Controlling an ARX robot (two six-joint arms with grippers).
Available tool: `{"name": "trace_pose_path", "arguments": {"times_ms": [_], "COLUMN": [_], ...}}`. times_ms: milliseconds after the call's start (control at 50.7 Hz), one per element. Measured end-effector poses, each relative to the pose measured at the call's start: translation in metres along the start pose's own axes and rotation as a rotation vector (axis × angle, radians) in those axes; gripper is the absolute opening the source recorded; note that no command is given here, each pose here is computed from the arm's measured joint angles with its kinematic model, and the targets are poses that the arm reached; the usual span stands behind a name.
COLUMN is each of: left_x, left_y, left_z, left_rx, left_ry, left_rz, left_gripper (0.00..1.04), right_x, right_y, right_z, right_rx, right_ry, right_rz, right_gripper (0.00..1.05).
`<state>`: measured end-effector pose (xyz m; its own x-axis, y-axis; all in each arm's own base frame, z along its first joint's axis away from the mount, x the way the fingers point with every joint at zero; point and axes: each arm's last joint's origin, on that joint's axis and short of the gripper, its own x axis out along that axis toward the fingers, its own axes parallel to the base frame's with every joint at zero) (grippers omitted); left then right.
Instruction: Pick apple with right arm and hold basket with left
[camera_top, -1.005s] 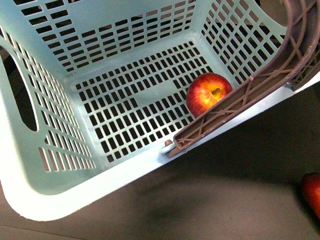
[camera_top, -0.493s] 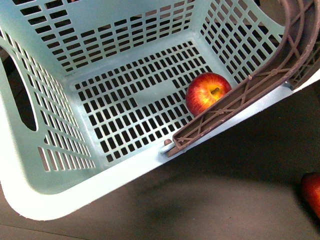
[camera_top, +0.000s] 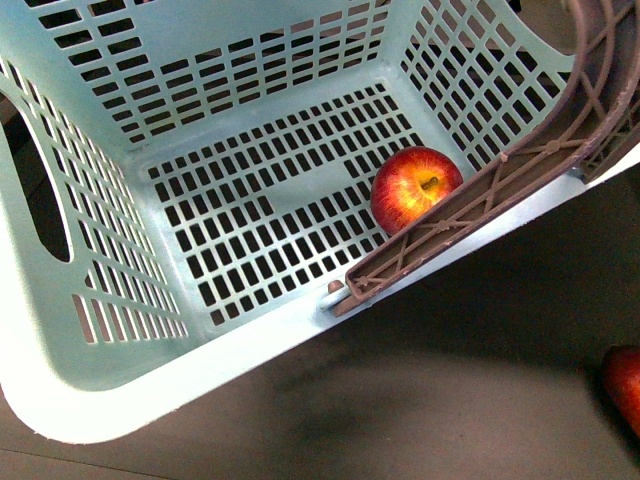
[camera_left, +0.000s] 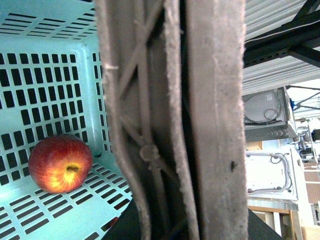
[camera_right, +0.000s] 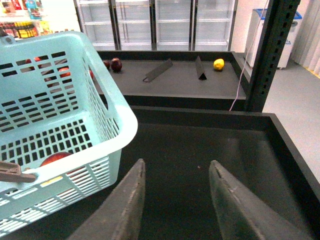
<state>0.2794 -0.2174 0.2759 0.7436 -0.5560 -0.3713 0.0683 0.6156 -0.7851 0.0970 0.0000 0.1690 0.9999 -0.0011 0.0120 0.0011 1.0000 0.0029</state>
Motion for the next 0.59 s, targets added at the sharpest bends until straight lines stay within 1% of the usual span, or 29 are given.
{"name": "trace_pose_path", "arguments": {"times_ms": [39, 99, 177, 276, 315, 335, 394, 513, 552, 572, 591], "left_x": [0.0, 0.0, 0.0, 0.0, 0.0, 0.0, 0.0, 0.0, 0.0, 0.0004, 0.0005], "left_y": [-0.0001, -0.0001, -0.0001, 0.0, 0.0, 0.0, 0.0, -0.0001, -0.0012, -0.0011, -0.0008], "left_z": [-0.0001, -0.0001, -0.0001, 0.0, 0.0, 0.0, 0.0, -0.0001, -0.0006, 0.0003, 0.0009], "left_rx": [0.001, 0.0, 0.0, 0.0, 0.0, 0.0, 0.0, 0.0, -0.021, -0.048, -0.064], "left_ry": [0.0, 0.001, 0.001, 0.0, 0.0, 0.0, 0.001, 0.0, -0.05, -0.107, -0.137], "left_rz": [0.0, 0.0, 0.0, 0.0, 0.0, 0.0, 0.0, 0.0, 0.021, 0.045, 0.058], "left_gripper": [0.16, 0.16, 0.16, 0.16, 0.16, 0.16, 0.16, 0.16, 0.16, 0.16, 0.16], "right_x": [0.0, 0.0, 0.0, 0.0, 0.0, 0.0, 0.0, 0.0, 0.0, 0.0, 0.0], "right_y": [0.0, 0.0, 0.0, 0.0, 0.0, 0.0, 0.0, 0.0, 0.0, 0.0, 0.0], "right_z": [0.0002, 0.0002, 0.0002, 0.0002, 0.0002, 0.0002, 0.0002, 0.0002, 0.0002, 0.0002, 0.0002], "right_rx": [0.0, 0.0, 0.0, 0.0, 0.0, 0.0, 0.0, 0.0, 0.0, 0.0, 0.0], "right_ry": [-0.001, -0.001, -0.001, -0.001, -0.001, -0.001, -0.001, -0.001, -0.001, -0.001, -0.001], "right_rz": [0.0, 0.0, 0.0, 0.0, 0.0, 0.0, 0.0, 0.0, 0.0, 0.0, 0.0], "right_gripper": [0.49, 0.56, 0.68, 0.9, 0.97, 0.98, 0.95, 0.96, 0.96, 0.96, 0.96]}}
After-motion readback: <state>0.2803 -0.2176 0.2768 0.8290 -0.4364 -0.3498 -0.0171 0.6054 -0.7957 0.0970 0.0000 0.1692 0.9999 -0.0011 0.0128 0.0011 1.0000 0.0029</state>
